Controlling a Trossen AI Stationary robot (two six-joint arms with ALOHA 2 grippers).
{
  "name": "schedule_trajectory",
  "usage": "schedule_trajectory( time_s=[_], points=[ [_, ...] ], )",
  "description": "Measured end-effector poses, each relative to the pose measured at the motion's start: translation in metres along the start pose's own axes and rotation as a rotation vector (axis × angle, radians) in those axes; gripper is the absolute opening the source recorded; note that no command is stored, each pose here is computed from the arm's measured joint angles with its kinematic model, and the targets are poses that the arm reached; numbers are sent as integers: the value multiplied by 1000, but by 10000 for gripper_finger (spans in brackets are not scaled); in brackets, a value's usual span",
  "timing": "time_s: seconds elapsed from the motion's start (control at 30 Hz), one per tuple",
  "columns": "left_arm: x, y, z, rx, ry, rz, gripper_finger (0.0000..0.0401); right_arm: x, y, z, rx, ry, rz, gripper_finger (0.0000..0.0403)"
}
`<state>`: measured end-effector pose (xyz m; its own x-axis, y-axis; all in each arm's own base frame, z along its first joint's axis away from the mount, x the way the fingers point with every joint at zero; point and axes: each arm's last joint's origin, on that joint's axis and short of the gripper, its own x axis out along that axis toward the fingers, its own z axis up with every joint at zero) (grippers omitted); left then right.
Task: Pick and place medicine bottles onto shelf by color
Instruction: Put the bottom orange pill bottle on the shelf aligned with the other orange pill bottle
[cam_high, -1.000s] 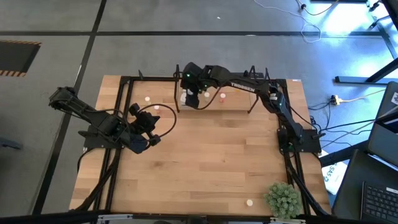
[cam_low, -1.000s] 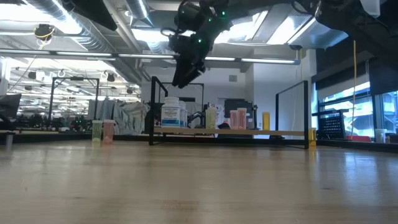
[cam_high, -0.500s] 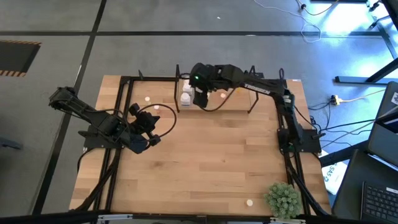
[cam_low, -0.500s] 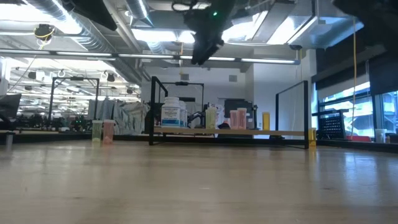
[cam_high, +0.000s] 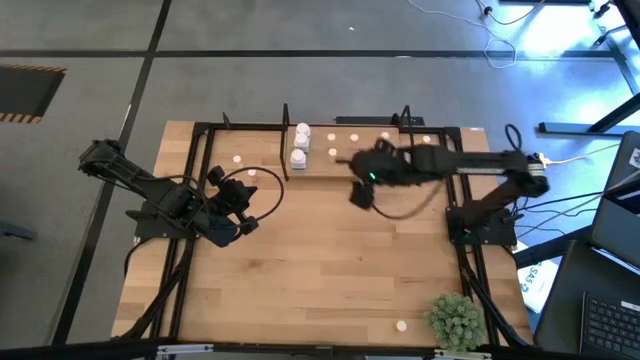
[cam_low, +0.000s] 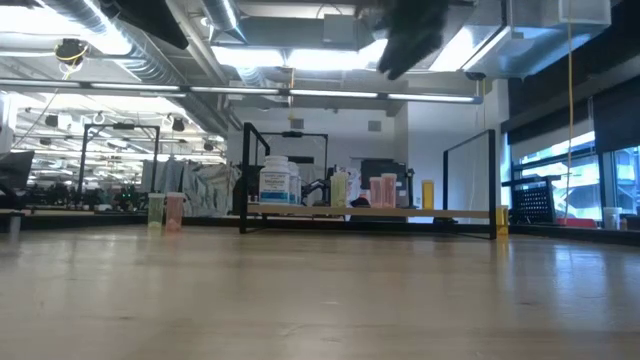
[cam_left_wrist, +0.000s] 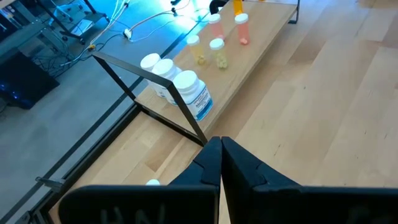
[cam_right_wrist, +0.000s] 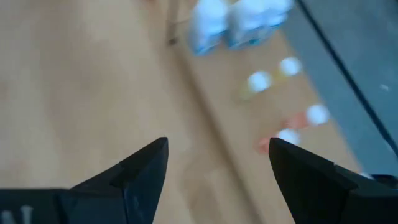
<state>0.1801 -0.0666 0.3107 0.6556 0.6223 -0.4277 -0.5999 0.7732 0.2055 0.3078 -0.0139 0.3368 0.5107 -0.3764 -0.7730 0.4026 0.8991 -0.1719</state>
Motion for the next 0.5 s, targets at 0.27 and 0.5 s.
schedule_trajectory(
  time_s=[0.27, 0.5],
  points=[
    [0, 0, 0, 0, 0, 0, 0, -25, 42, -51, -169, 54, 142, 278],
    [0, 0, 0, 0, 0, 0, 0, -37, 65, -74, -228, 157, 226, 278]
  ],
)
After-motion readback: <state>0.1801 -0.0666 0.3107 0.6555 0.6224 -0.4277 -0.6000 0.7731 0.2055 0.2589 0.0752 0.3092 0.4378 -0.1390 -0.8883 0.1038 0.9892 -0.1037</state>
